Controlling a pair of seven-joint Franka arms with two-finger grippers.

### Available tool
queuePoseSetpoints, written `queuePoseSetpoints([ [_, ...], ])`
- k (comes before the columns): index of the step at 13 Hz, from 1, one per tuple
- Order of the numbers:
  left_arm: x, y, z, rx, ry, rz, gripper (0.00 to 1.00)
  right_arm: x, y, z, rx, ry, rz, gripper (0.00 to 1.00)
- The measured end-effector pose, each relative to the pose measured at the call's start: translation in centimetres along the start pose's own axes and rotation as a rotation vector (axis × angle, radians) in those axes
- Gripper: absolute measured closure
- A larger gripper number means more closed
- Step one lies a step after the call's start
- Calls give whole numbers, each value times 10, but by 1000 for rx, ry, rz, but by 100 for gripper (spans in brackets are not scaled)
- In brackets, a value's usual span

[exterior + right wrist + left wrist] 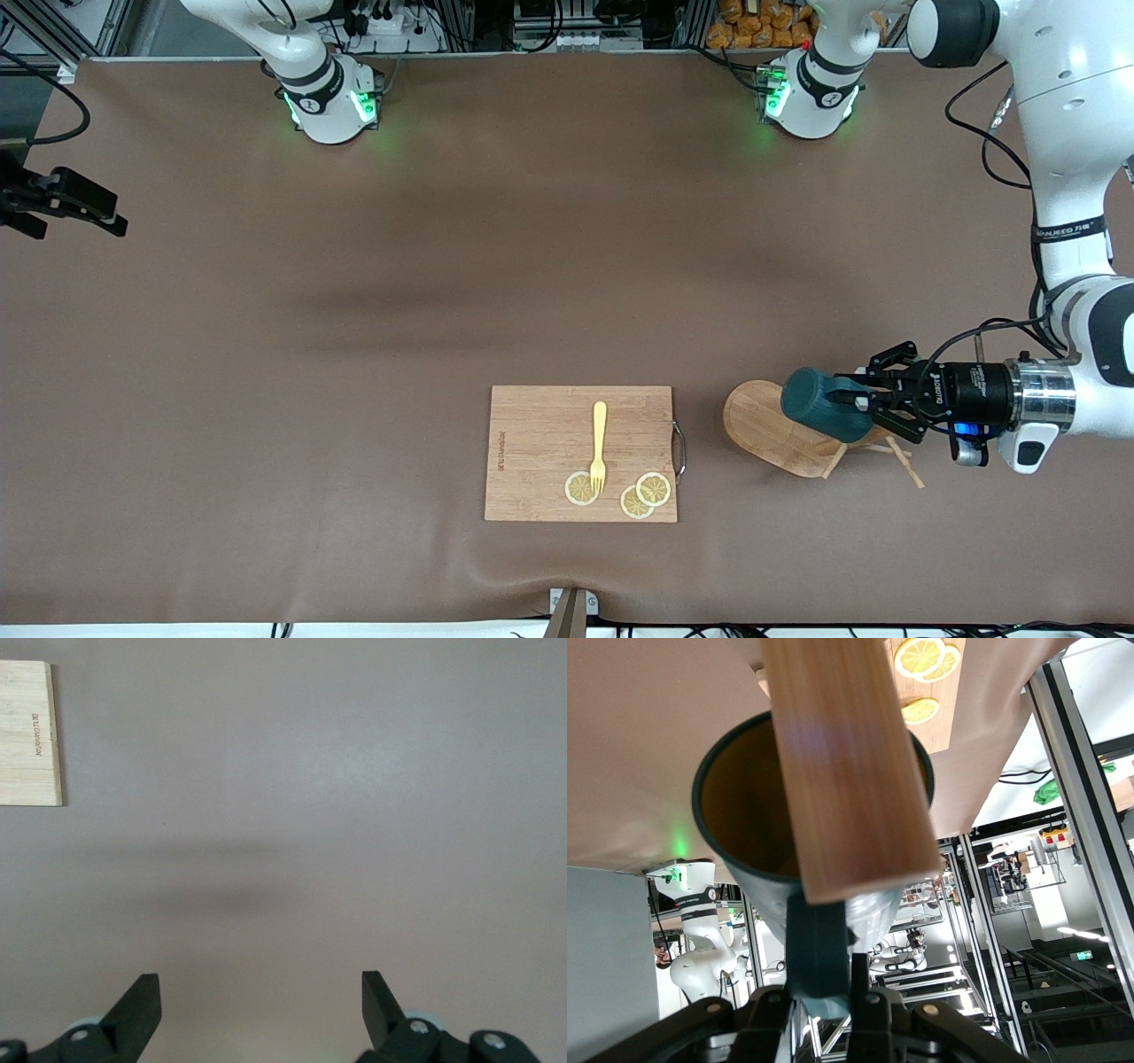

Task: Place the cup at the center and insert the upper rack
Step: 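Slide the mug handle onto a mug tree peg with the left gripper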

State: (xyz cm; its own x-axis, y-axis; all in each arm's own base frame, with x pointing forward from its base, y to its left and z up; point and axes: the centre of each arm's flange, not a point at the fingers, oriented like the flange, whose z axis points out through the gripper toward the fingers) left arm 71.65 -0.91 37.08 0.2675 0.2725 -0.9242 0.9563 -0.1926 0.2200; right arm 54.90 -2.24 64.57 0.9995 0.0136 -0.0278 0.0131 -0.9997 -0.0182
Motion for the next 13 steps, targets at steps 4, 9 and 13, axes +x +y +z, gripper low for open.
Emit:
queuePoseSetpoints([
  [4,2,1,-3,-20,-18,-1,79,0,0,0,0,0,0,0],
  [9,16,-3,-13,-49,-32,-20,79,0,0,0,0,0,0,0],
  [13,22,-3,-16,-72,-53,-25,79,0,0,0,0,0,-1,0],
])
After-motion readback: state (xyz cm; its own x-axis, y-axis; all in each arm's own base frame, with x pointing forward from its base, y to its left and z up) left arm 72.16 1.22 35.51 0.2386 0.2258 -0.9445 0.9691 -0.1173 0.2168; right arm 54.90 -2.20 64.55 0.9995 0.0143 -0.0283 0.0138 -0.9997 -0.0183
